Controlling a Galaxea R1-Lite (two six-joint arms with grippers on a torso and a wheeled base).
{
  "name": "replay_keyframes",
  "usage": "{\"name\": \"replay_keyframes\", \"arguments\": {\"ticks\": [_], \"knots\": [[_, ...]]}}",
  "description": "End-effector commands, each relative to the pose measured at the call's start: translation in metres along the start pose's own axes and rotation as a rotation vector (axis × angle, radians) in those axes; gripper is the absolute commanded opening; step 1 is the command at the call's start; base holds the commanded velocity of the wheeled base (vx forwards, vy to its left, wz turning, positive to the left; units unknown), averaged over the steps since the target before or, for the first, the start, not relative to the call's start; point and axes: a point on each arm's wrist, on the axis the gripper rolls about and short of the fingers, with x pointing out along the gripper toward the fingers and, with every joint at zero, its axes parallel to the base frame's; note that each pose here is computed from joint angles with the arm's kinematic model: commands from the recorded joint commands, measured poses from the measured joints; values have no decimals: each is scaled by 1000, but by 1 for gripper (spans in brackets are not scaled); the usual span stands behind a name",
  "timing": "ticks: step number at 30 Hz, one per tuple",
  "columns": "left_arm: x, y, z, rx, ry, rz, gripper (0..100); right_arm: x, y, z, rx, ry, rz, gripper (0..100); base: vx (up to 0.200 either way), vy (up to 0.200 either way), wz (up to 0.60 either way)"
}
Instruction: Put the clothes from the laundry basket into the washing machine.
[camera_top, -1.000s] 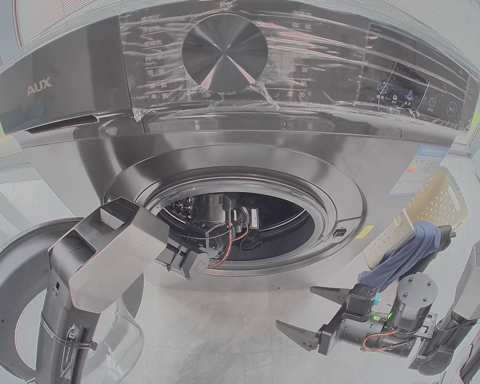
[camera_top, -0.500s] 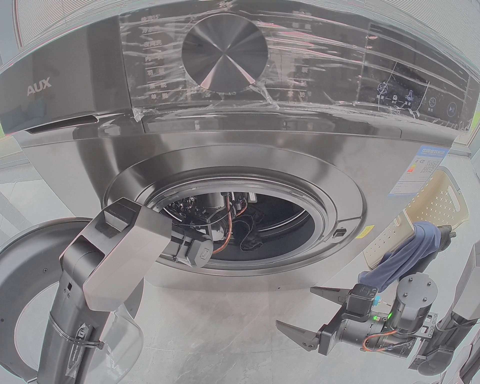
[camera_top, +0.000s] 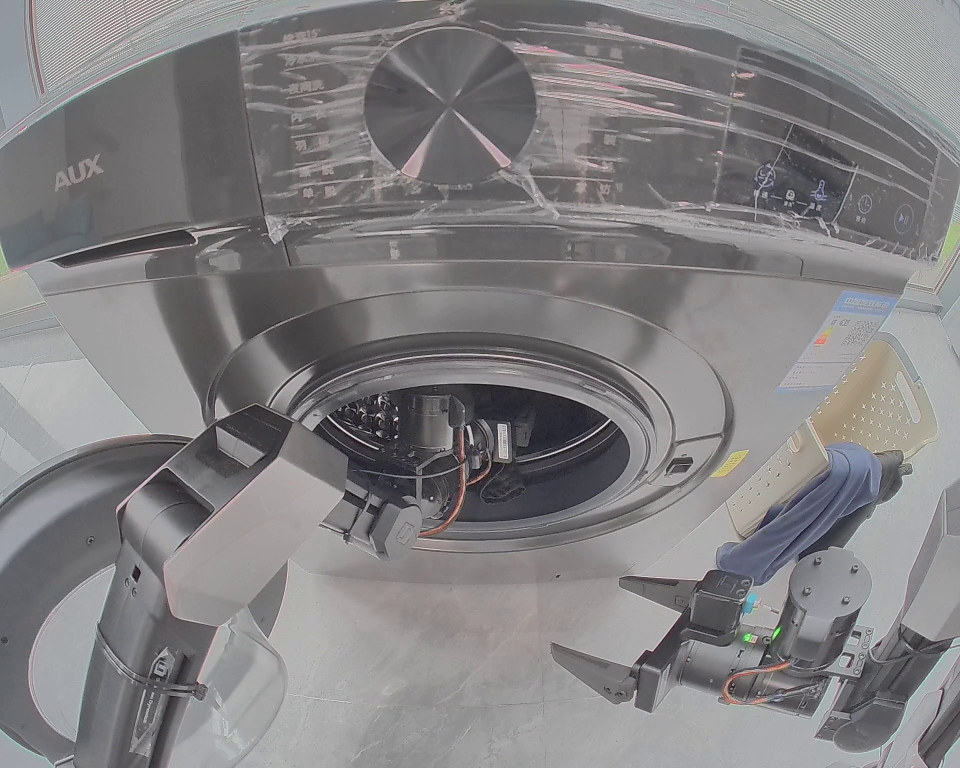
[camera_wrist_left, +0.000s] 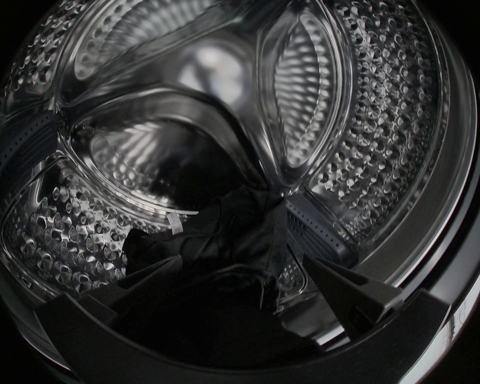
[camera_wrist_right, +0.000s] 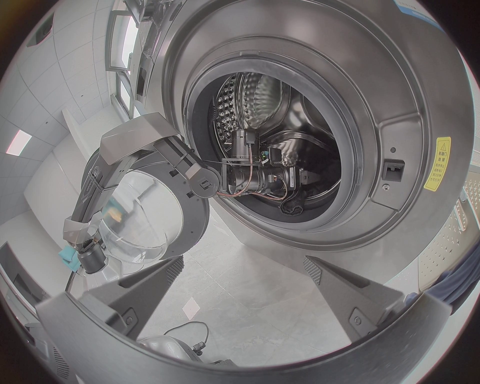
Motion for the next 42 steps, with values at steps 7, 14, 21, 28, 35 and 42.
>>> {"name": "replay_keyframes", "arguments": {"ticks": [7,14,21,28,35,42], "knots": [[6,3,-15,34,39,-4,0,1,0,-1,-1,3,0,100,0,0,0],[19,0,3,4,-56,7,0,2,0,0,-1,-3,3,100,0,0,0],[36,0,33,-65,-225,41,0,2,1,1,-1,-8,3,100,0,0,0],[38,-4,41,-76,-269,40,0,3,0,2,-1,-13,2,100,0,0,0],[35,-9,38,-83,-246,33,100,3,0,2,-1,-13,1,100,0,0,0],[16,-10,36,-68,-178,35,100,2,0,2,1,-13,1,100,0,0,0]]}}
